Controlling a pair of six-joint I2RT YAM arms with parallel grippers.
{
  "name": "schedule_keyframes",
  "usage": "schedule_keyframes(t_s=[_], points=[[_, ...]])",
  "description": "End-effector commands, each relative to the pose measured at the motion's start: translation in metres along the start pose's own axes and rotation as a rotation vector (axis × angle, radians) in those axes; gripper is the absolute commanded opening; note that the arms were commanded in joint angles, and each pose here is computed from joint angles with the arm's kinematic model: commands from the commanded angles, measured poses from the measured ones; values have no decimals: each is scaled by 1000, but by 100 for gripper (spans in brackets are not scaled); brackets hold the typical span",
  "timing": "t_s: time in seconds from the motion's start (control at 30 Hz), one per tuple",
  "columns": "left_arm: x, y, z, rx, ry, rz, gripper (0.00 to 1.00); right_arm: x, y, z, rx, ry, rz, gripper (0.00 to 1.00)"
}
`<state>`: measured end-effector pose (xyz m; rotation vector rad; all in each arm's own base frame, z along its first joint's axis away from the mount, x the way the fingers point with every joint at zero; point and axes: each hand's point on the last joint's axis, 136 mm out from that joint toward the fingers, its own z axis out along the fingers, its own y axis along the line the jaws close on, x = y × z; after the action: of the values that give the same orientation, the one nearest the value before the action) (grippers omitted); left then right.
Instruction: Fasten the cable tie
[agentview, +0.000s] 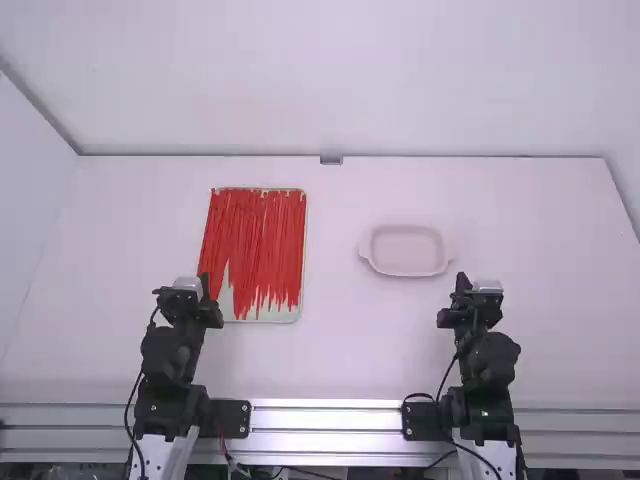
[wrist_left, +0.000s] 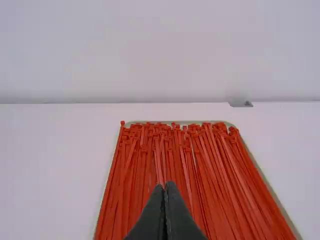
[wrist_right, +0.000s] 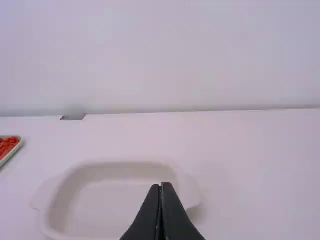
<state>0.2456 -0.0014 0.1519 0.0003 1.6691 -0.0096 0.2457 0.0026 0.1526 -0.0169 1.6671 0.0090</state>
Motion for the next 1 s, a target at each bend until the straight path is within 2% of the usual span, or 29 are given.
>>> schedule_keyframes(t_s=[0.0, 0.47, 0.97], points=[[0, 0, 0, 0, 0, 0, 0, 0, 0, 0, 2, 0, 1, 0], [-14, -1, -1, 4, 32, -8, 8, -16, 4, -1, -21, 31, 3, 8], [-26, -8, 14, 32, 208, -51, 30, -37, 21, 14, -90, 224, 20, 30]])
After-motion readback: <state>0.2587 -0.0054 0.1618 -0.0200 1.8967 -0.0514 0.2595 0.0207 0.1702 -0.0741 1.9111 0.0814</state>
